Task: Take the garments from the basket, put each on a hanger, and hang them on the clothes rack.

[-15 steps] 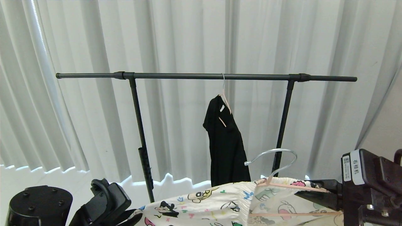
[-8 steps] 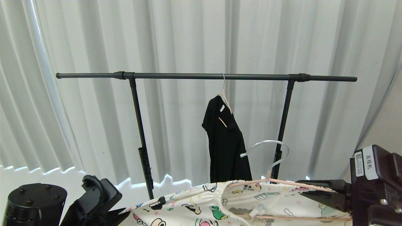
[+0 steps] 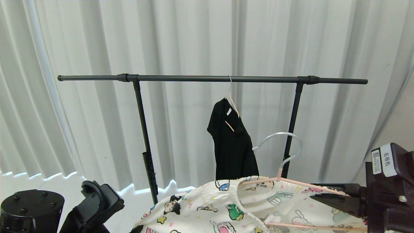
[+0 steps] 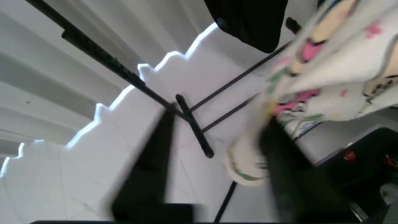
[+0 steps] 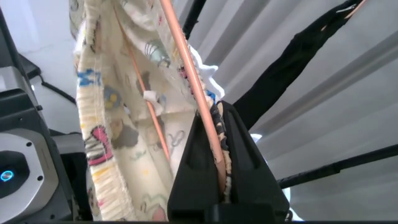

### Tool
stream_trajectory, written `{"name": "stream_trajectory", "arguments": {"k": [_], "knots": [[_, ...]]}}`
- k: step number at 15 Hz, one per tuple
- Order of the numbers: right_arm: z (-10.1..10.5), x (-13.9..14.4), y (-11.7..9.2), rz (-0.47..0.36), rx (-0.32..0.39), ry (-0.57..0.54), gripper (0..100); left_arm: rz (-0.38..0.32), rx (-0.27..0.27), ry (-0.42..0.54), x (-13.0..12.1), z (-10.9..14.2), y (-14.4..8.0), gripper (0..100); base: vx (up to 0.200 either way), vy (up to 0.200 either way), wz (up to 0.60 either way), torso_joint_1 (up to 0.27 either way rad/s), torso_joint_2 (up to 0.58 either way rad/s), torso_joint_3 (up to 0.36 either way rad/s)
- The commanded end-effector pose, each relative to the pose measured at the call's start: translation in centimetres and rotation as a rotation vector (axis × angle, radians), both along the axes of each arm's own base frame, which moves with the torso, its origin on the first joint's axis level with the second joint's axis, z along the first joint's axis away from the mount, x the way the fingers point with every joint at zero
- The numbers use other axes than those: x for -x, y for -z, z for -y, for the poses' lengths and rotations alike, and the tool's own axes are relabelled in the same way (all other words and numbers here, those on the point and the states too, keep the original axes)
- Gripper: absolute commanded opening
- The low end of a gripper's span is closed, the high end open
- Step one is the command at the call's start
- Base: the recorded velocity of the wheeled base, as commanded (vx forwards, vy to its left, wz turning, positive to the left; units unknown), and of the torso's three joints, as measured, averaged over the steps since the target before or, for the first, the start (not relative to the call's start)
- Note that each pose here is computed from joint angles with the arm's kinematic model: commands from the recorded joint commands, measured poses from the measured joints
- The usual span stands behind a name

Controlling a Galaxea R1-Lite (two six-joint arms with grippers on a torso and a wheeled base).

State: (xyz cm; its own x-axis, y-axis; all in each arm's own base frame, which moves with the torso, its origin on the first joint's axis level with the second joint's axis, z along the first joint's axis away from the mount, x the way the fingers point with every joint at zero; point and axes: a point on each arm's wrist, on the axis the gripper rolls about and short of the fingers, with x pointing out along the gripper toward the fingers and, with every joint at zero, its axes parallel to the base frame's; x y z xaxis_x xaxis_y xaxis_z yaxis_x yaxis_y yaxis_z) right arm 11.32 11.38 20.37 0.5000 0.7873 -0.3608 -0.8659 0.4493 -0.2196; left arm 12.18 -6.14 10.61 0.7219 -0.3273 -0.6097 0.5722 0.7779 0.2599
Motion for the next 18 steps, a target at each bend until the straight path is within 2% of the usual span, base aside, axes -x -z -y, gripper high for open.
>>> {"name": "stream_trajectory", "arguments": {"k": [1,5,7,10,12,15,17,18], "knots": [[0.1,-0.1,0.1,-0.001,0.002,0.007,0,0.019,0.012,0.001,0.1,-0.1,-0.3,100,0.0,0.0,0.0,0.0,0.0,0.0],[1.1,-0.9,0.1,-0.002,0.004,0.088,0,0.118,0.066,0.002,0.6,-0.3,-2.0,100,0.0,0.0,0.0,0.0,0.0,0.0],[1.8,-1.1,0.5,-0.01,0.01,0.136,0,0.159,0.121,-0.015,0.8,-0.4,-3.1,100,0.0,0.0,0.0,0.0,0.0,0.0],[2.7,-1.0,1.4,-0.032,0.029,0.182,0,0.183,0.201,-0.079,0.2,-0.4,-4.5,100,0.0,0.0,0.0,0.0,0.0,0.0],[3.2,-0.6,1.9,-0.058,0.069,0.226,0,0.2,0.205,-0.134,-0.2,-0.9,-4.9,100,0.0,0.0,0.0,0.0,0.0,0.0],[4.6,-0.1,2.6,-0.12,0.145,0.376,0,0.195,0.158,-0.257,-0.7,-2.4,-4.2,100,0.0,0.0,0.0,0.0,0.0,0.0],[5.4,0.1,2.7,-0.161,0.145,0.465,0,0.191,0.154,-0.275,-0.7,-2.6,-4.1,100,0.0,0.0,0.0,0.0,0.0,0.0],[6.2,0.5,3.3,-0.2,0.152,0.565,0,0.188,0.151,-0.283,-0.8,-2.7,-4.0,100,0.0,0.0,0.0,0.0,0.0,0.0]]}}
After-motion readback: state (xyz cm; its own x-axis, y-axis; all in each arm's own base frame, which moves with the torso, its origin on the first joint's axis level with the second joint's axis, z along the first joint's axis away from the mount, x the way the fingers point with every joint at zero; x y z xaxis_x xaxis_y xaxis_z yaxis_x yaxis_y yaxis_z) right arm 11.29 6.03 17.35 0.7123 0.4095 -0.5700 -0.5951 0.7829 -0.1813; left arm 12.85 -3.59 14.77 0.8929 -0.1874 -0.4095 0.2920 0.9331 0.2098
